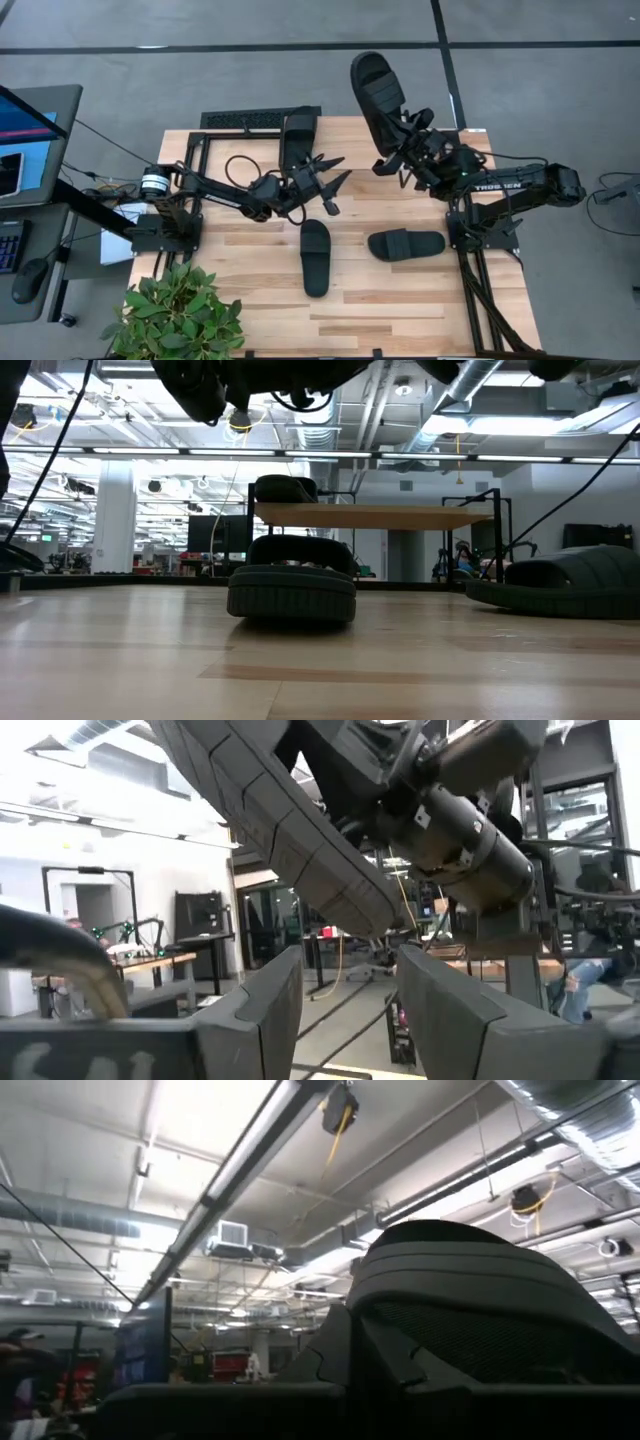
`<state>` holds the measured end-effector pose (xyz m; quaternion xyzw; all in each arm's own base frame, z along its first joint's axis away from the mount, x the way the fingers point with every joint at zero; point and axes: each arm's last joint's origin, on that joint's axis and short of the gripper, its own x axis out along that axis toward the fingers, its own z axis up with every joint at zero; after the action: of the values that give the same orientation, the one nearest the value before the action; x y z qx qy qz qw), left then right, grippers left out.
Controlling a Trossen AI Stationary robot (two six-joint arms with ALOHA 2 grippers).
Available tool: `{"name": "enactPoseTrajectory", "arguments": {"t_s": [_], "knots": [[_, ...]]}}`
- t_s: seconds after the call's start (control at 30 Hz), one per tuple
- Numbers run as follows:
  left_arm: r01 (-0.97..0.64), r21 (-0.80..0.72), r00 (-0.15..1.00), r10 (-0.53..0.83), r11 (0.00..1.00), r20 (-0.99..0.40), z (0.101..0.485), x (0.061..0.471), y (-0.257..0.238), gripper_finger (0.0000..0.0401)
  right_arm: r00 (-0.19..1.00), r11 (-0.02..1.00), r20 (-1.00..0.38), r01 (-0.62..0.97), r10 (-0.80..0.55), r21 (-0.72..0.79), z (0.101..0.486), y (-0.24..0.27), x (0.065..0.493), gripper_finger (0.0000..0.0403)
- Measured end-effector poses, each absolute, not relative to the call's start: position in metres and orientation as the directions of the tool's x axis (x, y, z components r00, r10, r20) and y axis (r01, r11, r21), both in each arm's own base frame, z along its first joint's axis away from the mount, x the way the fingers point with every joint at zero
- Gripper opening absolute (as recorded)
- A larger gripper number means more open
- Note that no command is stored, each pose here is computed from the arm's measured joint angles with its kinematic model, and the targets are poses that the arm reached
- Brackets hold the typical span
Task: Pick and place slides into the shelf
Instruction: Put the black slide on the shelf
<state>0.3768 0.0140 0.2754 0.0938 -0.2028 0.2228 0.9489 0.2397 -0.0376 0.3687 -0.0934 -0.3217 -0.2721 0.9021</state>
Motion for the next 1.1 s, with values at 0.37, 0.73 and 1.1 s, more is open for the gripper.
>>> {"name": "enactPoseTrajectory", "arguments": {"t_s": [0.37,0.73,1.1], "knots": [[-0.381,0.124,0.861,0.302,0.916,0.408,0.274,0.380,0.011,0.0153,0.688,0.884,0.667,0.458,-0.287,-0.091,0.364,-0.035,0.254,0.0000],[-0.440,0.146,0.853,0.361,0.886,0.377,0.271,0.380,0.013,0.0153,0.709,0.852,0.669,0.476,-0.224,-0.219,0.364,-0.027,0.308,0.0000],[-0.437,0.170,0.866,0.363,0.883,0.343,0.268,0.382,0.010,0.0153,0.747,0.832,0.632,0.474,-0.207,-0.287,0.361,-0.019,0.312,0.0000]]}}
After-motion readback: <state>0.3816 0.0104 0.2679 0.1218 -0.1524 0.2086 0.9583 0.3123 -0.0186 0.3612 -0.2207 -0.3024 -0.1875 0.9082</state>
